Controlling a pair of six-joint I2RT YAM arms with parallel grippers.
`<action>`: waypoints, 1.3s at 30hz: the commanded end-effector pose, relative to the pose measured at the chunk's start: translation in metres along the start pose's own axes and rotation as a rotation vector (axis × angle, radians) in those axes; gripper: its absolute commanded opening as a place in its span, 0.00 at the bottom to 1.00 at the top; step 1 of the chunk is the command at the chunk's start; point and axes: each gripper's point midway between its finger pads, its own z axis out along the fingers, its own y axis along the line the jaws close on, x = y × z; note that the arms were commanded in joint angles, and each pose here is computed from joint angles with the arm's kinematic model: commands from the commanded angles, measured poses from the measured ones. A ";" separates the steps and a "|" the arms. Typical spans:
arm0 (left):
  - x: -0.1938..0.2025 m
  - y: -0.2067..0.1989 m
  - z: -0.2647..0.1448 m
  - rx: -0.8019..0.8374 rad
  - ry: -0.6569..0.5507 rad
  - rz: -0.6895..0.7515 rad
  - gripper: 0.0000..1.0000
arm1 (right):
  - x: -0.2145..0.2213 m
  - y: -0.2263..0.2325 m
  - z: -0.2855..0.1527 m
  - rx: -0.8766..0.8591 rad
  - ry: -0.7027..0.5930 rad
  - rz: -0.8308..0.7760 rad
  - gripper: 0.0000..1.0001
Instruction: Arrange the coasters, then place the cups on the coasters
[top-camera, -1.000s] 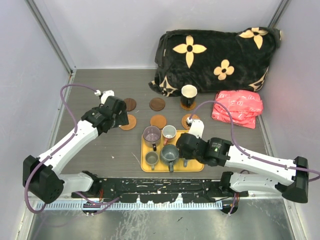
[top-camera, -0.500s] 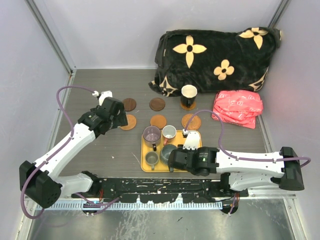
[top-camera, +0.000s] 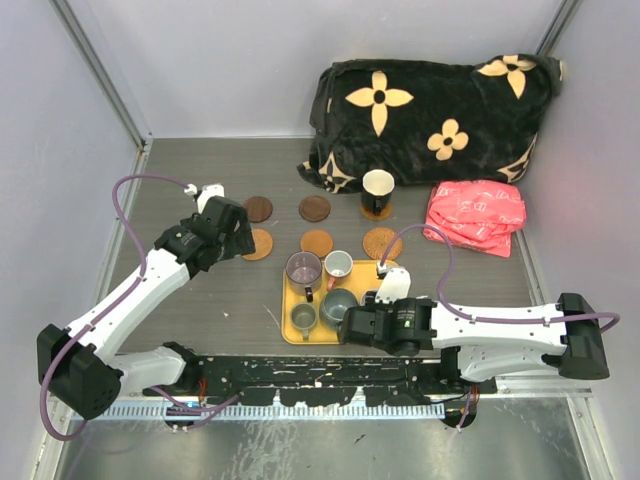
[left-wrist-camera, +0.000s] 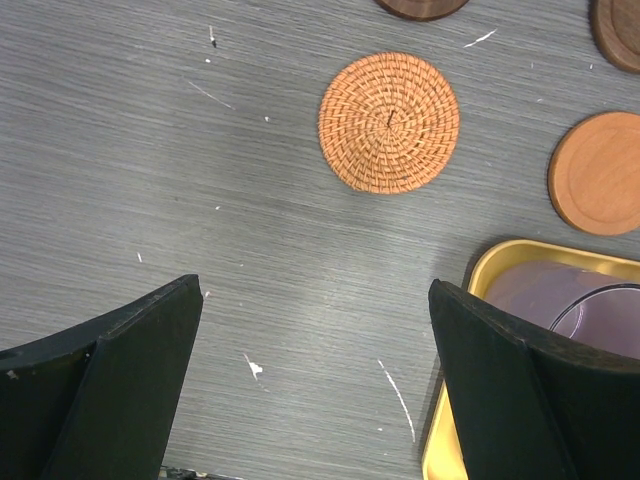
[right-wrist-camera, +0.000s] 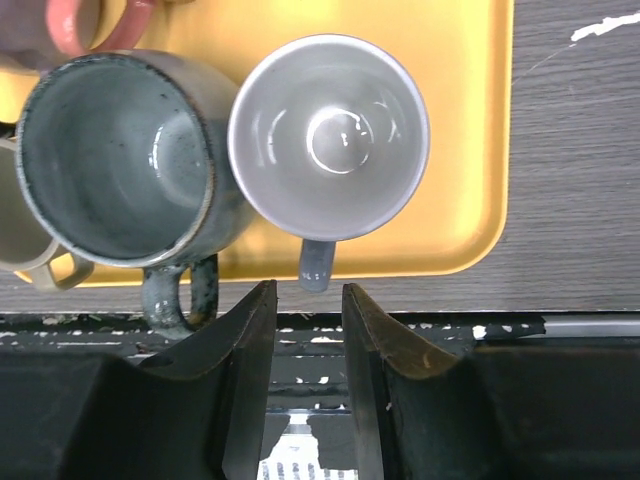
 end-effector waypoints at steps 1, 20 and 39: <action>-0.007 -0.003 -0.005 0.026 -0.028 -0.004 0.98 | -0.009 -0.007 0.006 0.030 -0.073 0.042 0.39; -0.007 -0.005 -0.001 0.024 -0.017 0.017 0.98 | -0.003 -0.008 0.027 0.072 -0.116 0.061 0.38; -0.006 -0.006 0.000 0.022 -0.012 0.027 0.98 | -0.004 -0.015 0.042 0.128 -0.185 0.060 0.34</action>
